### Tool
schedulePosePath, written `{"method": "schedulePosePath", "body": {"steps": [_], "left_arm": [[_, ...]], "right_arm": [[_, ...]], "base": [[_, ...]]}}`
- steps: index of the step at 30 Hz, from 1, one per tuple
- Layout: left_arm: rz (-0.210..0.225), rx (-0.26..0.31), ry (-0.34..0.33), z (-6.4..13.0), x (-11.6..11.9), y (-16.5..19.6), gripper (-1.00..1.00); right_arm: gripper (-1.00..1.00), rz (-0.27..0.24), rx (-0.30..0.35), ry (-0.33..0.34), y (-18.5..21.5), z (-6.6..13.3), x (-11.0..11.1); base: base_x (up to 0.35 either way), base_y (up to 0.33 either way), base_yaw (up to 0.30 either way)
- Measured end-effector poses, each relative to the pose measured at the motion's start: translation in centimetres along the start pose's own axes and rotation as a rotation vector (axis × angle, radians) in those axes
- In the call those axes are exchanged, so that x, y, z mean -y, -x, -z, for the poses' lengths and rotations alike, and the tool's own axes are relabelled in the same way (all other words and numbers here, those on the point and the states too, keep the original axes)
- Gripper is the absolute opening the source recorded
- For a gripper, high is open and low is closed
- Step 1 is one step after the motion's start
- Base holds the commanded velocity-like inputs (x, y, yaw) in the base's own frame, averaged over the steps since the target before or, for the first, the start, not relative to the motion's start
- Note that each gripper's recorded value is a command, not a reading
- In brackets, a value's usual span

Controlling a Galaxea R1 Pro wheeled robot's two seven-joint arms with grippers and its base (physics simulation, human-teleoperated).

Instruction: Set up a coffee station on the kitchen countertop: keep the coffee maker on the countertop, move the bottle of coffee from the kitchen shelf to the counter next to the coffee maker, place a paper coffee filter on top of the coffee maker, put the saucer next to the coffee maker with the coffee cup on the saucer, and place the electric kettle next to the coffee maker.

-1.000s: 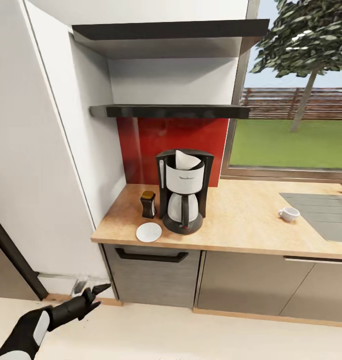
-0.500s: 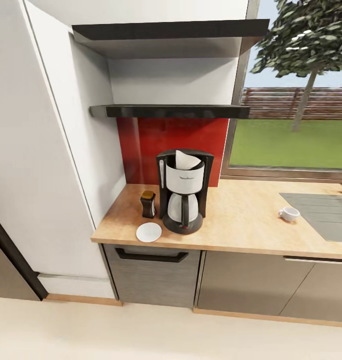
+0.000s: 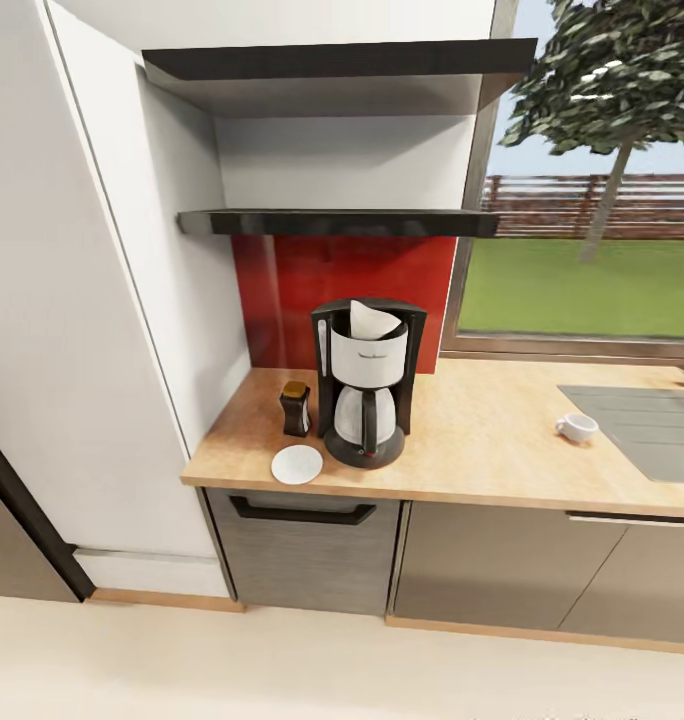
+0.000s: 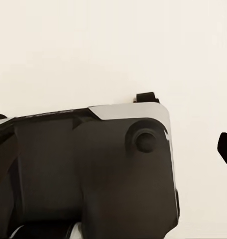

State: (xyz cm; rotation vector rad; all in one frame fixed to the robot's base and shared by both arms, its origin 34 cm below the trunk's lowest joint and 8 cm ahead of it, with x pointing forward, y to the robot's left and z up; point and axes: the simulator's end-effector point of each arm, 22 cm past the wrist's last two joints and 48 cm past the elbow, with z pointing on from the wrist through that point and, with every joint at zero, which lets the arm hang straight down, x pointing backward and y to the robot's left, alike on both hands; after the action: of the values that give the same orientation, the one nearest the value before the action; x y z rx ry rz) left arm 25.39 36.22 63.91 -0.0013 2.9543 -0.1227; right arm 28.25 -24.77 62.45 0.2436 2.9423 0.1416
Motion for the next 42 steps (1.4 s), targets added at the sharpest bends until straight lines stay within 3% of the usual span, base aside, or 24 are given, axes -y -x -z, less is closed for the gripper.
{"method": "schedulePosePath", "body": {"steps": [5, 11, 18, 27, 42], "left_arm": [[-0.017, -0.003, 0.024, -0.1, -0.4, -0.2, 1.00], [-0.021, -0.015, 0.125, -0.1, -1.9, -0.8, 1.00], [-0.081, -0.035, 0.119, -0.6, -0.2, -1.3, 1.00], [-0.082, -0.035, 0.150, -0.8, 0.1, -1.3, 1.00], [-0.078, -0.042, 0.127, -1.0, 1.6, -1.8, 1.00]], "right_arm": [[1.00, -0.008, -0.002, -0.001, -0.1, 0.0, 0.1], [1.00, -0.017, 0.002, -0.005, 0.1, 0.0, 0.4], [1.00, -0.017, 0.003, -0.007, 0.1, 0.0, 0.5], [1.00, -0.017, 0.003, -0.007, 0.1, 0.1, 0.5], [1.00, -0.016, 0.010, -0.006, 0.4, 0.1, 0.4]], "base": [[0.000, 0.000, -0.228], [0.008, 0.000, -0.251], [0.171, -0.096, -0.054], [0.240, -0.170, -0.032], [0.223, -0.187, -0.251]]}}
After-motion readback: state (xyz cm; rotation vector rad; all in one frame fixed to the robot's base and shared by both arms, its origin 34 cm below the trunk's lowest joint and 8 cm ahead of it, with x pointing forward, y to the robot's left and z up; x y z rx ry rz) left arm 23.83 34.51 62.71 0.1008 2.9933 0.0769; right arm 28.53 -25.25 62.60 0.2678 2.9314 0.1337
